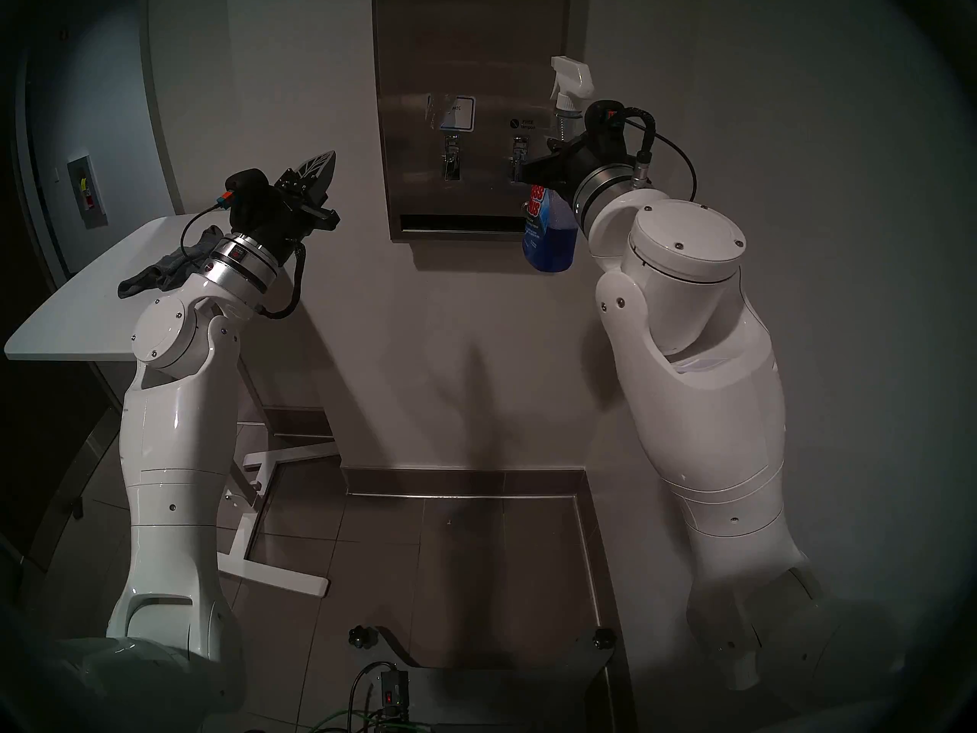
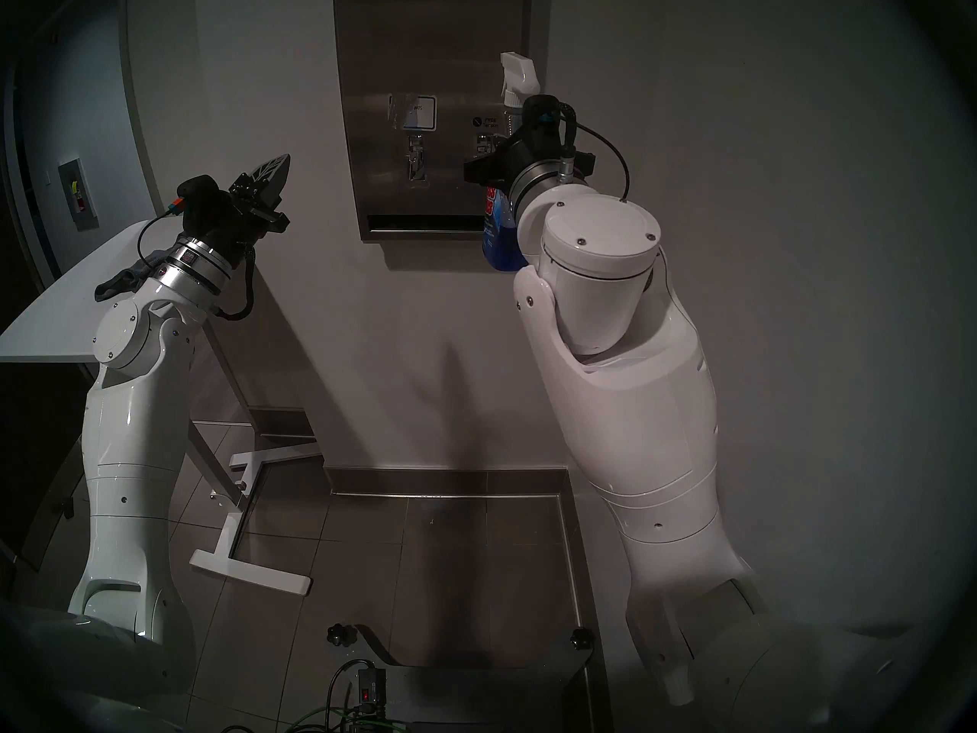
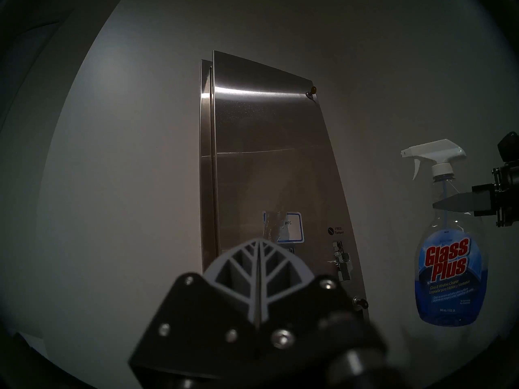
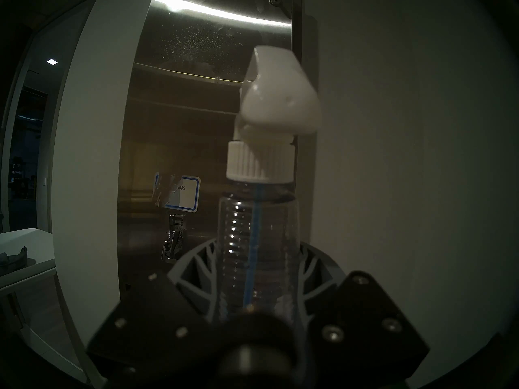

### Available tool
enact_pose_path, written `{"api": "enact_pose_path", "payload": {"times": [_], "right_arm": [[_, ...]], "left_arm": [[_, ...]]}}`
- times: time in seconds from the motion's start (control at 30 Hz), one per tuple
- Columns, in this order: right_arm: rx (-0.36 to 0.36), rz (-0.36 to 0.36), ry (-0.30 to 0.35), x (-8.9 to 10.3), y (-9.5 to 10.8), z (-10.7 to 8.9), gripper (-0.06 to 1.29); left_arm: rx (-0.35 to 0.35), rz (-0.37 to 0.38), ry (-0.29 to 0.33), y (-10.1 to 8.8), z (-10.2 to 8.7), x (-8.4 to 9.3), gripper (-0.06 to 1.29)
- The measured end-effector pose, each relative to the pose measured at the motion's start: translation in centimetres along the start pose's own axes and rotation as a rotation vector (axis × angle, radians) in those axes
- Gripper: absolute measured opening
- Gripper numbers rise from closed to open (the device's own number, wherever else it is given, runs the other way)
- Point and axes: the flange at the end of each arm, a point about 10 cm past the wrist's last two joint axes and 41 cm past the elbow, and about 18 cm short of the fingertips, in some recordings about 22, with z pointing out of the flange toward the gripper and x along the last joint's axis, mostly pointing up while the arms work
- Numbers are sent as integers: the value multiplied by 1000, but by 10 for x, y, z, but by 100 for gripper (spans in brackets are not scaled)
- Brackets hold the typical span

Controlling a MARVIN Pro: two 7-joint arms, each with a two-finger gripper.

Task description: Pick up the cleaner bottle and spray the cleaner onto the surface

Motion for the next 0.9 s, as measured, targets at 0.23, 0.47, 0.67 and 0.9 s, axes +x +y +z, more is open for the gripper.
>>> {"api": "enact_pose_path", "payload": {"times": [0.23, 0.47, 0.67, 0.9], "right_arm": [[-1, 1, -3, 0, 0, 0, 32], [-1, 2, -5, -1, 0, 0, 32], [-1, 2, -6, -1, 0, 0, 32], [-2, 3, -7, -1, -1, 0, 32]], "left_arm": [[-93, -18, -5, 15, 18, 5, -2], [-182, -30, -2, 29, 35, 14, -2], [-268, -46, 7, 41, 50, 24, -2], [-330, -75, 10, 48, 64, 33, 100]]}}
